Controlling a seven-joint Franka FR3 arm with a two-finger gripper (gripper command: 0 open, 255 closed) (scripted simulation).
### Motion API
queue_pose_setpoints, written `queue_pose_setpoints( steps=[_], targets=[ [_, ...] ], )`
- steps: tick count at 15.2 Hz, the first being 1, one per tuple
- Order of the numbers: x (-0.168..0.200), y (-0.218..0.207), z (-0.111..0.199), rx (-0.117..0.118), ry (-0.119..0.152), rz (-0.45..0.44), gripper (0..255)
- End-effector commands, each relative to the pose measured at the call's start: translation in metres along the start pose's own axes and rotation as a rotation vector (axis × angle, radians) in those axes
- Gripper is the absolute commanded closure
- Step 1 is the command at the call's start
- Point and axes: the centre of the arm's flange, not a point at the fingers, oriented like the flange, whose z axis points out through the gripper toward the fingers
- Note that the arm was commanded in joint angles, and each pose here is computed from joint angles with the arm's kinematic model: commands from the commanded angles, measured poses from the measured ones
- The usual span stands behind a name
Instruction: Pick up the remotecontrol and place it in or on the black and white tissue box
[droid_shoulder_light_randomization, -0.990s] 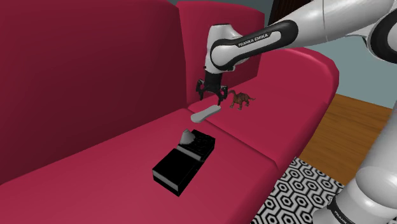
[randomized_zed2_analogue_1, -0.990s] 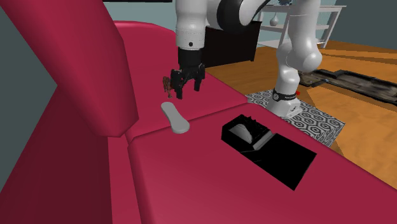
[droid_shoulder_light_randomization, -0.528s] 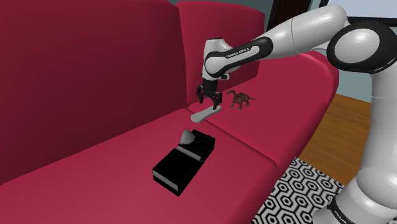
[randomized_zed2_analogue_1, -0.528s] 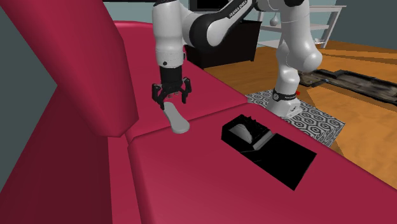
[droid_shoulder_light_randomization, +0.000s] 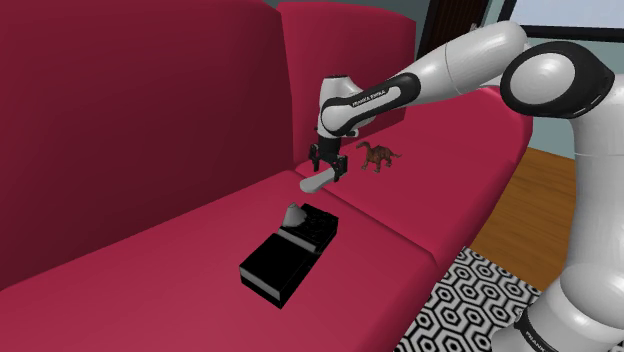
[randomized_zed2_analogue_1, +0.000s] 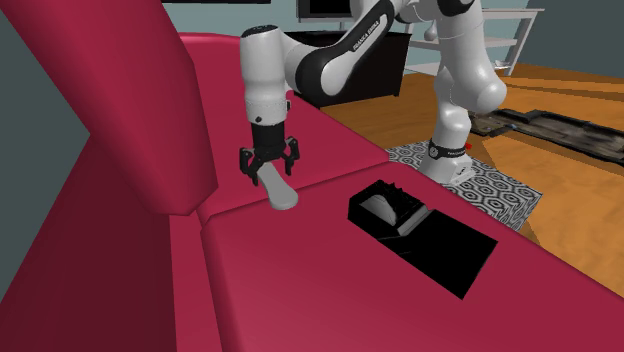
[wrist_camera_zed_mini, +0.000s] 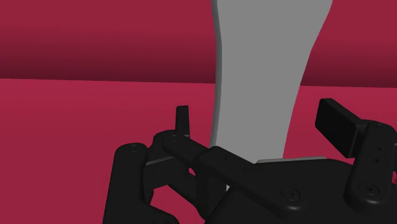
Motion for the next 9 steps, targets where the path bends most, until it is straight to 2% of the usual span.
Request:
queue_pose_setpoints(
  steps=[1, 7, 8, 9],
  targets=[
    [0.0002, -0.0004, 0.0018, 0.001, 0.0, 0.0, 0],
    [0.0002, -0.0003, 0.0017, 0.0, 0.0, 0.0, 0],
    [0.0002, -0.0003, 0.0017, 0.0, 0.0, 0.0, 255],
    [0.0002, -0.0003, 0.0017, 0.0, 0.0, 0.0, 255]
  ],
)
